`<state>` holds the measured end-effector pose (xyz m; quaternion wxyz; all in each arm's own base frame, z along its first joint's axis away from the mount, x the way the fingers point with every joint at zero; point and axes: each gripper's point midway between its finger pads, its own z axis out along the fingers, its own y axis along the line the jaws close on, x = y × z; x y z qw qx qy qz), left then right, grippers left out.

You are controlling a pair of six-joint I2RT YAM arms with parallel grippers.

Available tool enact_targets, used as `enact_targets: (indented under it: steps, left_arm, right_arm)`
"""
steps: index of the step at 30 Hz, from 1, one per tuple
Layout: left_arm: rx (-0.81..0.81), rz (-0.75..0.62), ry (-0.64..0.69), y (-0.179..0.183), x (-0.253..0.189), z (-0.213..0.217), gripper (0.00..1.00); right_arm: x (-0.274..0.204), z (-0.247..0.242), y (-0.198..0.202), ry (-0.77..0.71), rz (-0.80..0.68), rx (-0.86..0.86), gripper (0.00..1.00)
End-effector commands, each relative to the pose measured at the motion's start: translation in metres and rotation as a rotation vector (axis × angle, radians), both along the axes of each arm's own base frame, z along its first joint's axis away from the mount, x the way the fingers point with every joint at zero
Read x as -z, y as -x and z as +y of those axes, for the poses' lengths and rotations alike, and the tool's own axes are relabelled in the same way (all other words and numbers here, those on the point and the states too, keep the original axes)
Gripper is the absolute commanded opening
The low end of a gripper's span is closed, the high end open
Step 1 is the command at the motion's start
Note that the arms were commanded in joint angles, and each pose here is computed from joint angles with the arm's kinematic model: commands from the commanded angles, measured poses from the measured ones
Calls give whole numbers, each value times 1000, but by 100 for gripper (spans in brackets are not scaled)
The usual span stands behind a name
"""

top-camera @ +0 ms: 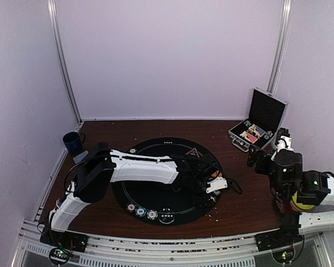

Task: Distribute texas hold em gaming equipment
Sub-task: Place the poker chip in the big blind area.

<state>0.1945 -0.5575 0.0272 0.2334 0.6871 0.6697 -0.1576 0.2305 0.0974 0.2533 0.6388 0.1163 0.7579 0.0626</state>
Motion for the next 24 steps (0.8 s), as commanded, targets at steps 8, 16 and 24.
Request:
enact_targets:
  steps: [8, 16, 24]
  left_arm:
    - [-4, -151, 59, -16, -99, 40, 98]
    - [-288, -200, 62, -110, -158, 149, 98]
    - [-582, -295, 73, -176, -203, 321, 98]
  right_arm:
    - [9, 23, -3, 32, 23, -105, 100]
    - [43, 107, -15, 121, 177, -370, 100]
    - [68, 186, -12, 181, 291, -552, 100]
